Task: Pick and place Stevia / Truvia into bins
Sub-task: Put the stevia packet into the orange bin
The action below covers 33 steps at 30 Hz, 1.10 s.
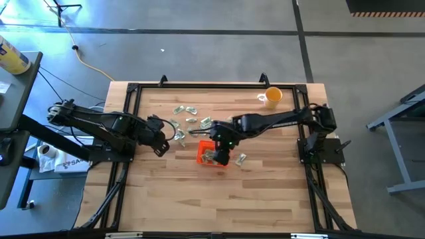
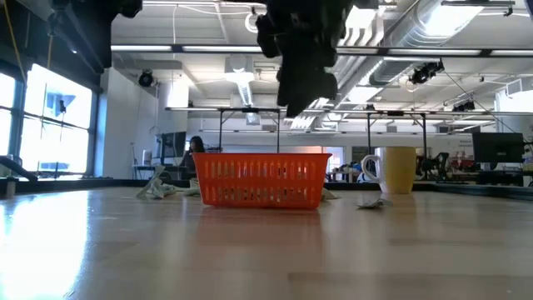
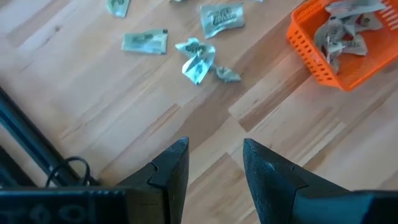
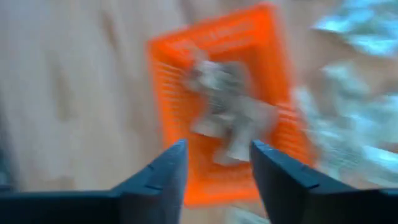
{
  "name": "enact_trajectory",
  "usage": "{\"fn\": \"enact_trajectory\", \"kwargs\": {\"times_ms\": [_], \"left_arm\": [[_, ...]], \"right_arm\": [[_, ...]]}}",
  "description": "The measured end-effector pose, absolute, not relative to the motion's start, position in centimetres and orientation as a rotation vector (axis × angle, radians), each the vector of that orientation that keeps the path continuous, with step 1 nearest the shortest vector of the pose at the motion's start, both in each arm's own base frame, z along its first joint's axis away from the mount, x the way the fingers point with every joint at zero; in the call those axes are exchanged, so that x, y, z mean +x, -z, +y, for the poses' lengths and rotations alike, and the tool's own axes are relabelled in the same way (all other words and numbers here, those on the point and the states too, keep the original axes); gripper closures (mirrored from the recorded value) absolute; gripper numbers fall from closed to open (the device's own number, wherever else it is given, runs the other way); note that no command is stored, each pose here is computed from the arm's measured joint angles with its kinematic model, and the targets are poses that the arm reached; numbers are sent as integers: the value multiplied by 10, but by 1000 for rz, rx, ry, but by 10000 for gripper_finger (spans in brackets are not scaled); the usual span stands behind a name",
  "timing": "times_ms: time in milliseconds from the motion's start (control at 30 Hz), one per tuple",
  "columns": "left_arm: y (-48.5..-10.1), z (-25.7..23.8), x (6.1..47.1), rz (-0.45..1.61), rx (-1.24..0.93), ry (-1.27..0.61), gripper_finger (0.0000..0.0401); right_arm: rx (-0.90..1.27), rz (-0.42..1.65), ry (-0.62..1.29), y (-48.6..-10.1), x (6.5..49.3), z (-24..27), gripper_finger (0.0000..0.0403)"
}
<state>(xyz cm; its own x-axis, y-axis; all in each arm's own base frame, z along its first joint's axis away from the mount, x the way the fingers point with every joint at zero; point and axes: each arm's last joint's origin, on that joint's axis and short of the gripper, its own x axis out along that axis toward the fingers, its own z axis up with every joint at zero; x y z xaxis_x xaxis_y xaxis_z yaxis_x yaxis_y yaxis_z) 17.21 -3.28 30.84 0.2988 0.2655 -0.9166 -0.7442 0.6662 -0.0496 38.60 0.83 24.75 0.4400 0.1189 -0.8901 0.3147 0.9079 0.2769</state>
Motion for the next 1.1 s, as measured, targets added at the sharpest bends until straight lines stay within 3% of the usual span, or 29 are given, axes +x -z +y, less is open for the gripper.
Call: {"fn": "enact_trajectory", "kwargs": {"times_ms": [200,333,500,767,1100], "left_arm": [[-280,-24,175,1101,-553,-758,217],[-246,-2,191,1043,-705,-724,217],[-233,14,205,968,-498,-510,217],[-224,17,201,1033,-197,-477,217],[-196,29,199,1024,-127,-427,217]], "right_arm": [[130,1253,319,-276,357,13,126],[151,1343,372,-273,337,12,92],[191,1390,419,-260,323,13,87],[102,1410,361,-250,315,31,87],[-27,1459,213,-206,302,48,87]]}}
